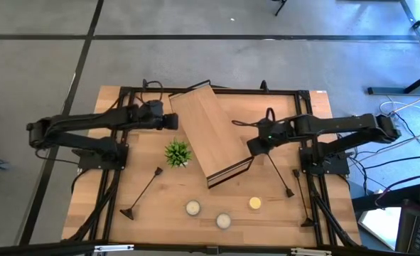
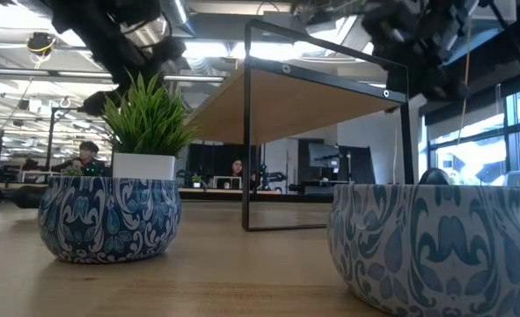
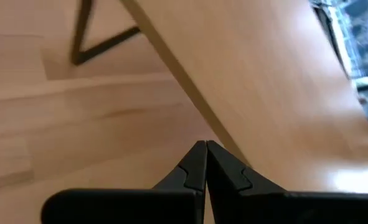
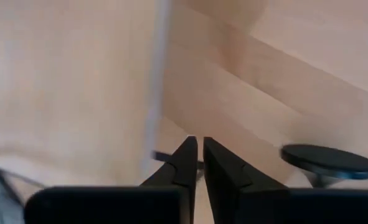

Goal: Pick & Place candle stick holders
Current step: Adjust the shelf on the table

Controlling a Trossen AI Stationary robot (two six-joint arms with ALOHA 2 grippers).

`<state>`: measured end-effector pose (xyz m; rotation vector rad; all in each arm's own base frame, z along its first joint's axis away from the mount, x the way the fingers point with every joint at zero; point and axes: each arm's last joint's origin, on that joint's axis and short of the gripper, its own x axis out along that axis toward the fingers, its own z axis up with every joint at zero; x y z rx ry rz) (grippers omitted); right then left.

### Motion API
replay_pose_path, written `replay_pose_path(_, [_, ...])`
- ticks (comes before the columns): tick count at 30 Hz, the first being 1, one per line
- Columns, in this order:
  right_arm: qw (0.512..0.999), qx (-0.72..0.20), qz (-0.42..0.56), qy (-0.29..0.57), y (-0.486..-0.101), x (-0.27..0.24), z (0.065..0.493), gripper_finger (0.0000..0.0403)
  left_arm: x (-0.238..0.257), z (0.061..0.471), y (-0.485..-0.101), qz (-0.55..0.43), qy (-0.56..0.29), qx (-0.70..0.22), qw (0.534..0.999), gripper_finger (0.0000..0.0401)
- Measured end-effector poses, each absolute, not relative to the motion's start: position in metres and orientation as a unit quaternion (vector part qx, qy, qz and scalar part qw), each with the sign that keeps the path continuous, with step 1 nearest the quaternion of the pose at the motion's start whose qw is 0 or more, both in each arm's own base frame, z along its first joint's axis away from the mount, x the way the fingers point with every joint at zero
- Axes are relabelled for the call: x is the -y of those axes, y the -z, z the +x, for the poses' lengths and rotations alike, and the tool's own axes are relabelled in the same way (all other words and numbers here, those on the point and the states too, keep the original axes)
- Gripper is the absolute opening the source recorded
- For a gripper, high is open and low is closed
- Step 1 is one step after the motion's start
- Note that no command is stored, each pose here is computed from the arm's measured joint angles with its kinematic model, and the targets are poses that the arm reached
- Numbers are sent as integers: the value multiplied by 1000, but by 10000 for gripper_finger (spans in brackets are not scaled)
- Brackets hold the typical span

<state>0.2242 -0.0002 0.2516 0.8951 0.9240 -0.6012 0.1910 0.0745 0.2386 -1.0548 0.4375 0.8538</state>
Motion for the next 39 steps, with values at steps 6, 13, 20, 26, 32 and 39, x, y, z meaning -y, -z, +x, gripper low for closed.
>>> replay_pose_path(6, [751,-449,398,275,-237,3,237,5,-89,191,-231,-490,-419,-204,736,2])
replay_pose_path(13, [765,-438,402,248,-235,3,247,2,-114,195,-216,-488,-432,-223,725,2])
replay_pose_path(20, [765,-439,410,232,-235,2,249,1,-140,215,-200,-516,-395,-197,734,2])
replay_pose_path(26, [760,-447,423,210,-236,-1,249,1,-156,235,-206,-502,-381,-202,750,2])
replay_pose_path(32, [762,-443,436,181,-238,-2,252,1,-173,248,-224,-476,-376,-201,769,2])
replay_pose_path(39, [776,-421,446,148,-242,-6,258,1,-179,254,-229,-462,-372,-222,774,2])
